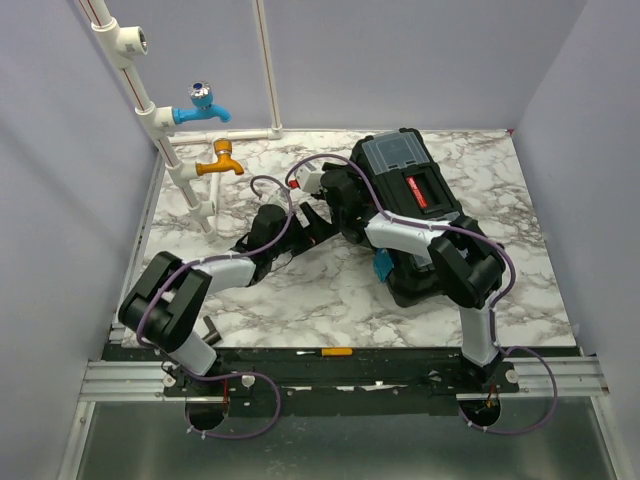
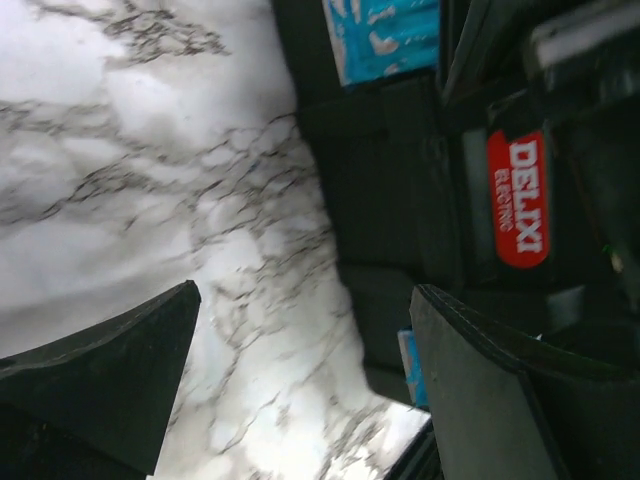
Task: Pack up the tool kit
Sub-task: Close the toolbox at the center of the board.
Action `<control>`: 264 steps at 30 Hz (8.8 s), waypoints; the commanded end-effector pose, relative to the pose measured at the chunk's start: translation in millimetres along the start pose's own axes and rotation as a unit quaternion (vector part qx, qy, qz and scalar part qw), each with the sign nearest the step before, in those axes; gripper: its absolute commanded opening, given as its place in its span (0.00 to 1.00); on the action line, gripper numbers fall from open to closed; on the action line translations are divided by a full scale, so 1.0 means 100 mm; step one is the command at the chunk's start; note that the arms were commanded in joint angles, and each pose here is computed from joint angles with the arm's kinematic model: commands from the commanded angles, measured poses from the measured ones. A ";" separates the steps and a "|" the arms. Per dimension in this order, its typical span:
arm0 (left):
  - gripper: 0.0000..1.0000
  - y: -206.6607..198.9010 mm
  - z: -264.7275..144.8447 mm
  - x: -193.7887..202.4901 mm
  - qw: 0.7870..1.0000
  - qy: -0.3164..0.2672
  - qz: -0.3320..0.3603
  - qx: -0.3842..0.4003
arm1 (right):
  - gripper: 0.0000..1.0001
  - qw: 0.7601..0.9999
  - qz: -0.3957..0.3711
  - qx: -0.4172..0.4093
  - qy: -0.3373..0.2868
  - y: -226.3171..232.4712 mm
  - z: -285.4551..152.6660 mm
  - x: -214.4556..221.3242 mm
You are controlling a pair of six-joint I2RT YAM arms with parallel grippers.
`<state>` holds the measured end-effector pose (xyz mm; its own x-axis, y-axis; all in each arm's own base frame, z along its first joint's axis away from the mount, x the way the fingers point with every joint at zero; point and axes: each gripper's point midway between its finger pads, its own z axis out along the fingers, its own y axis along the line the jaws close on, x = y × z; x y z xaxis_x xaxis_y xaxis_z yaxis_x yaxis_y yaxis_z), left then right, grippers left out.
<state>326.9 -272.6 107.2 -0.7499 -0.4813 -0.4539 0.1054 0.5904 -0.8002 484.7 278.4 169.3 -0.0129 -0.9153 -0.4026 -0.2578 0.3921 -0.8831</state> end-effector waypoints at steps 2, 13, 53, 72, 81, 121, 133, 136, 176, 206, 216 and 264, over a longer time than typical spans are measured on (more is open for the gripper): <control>0.85 -0.38 0.21 -0.20 0.993 -0.028 -0.062 0.095 | 0.52 1.000 0.007 -0.019 0.001 0.01 -0.01 0.07; 0.80 -0.34 0.60 -0.38 0.956 -0.079 -0.207 0.190 | 0.52 1.000 0.010 -0.029 0.008 -0.01 0.01 0.08; 0.55 -0.46 1.01 -0.97 0.893 -0.118 -0.302 0.312 | 0.52 0.991 0.116 -0.069 0.005 -0.14 -0.06 -0.17; 0.55 -0.64 0.96 -1.03 0.897 -0.121 -0.265 0.332 | 0.79 0.911 0.360 -0.152 0.132 -0.31 -0.16 -0.29; 0.53 -0.56 0.98 -0.99 0.900 -0.120 -0.269 0.322 | 0.62 0.871 0.409 -0.220 0.162 -0.01 -0.25 -0.36; 0.66 -0.30 0.87 -0.89 0.913 -0.130 -0.264 0.282 | 0.01 0.846 0.440 -0.206 0.220 0.11 -0.19 -0.01; 0.64 -0.15 0.91 -0.83 0.912 -0.129 -0.287 0.263 | 0.01 0.798 0.506 -0.272 0.182 0.12 -0.17 -0.21; 0.55 -0.15 0.92 -0.83 0.910 -0.128 -0.291 0.265 | 0.01 0.796 0.517 -0.267 0.167 -0.04 -0.19 -0.29; 0.53 -0.40 1.14 -0.89 0.910 -0.103 -0.282 0.285 | 0.19 0.818 0.510 -0.194 0.185 -0.63 -0.28 0.12; 0.36 -0.30 1.12 -0.85 0.903 -0.110 -0.297 0.289 | 0.01 0.672 0.640 -0.342 0.147 -0.25 -0.32 0.04; 0.34 -0.40 1.21 -0.92 0.904 -0.105 -0.292 0.296 | 0.17 0.712 0.620 -0.279 0.175 -0.41 -0.29 0.30; 0.38 -0.60 1.12 -1.03 0.902 -0.117 -0.269 0.315 | 0.01 0.812 0.501 -0.220 0.206 -0.22 -0.29 0.01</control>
<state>476.3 -330.7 133.1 -0.6474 -0.7569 0.0896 0.0977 -0.1990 -0.9751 449.3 295.8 183.4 -0.7464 -0.1775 -0.6414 -0.3350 0.9330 0.1316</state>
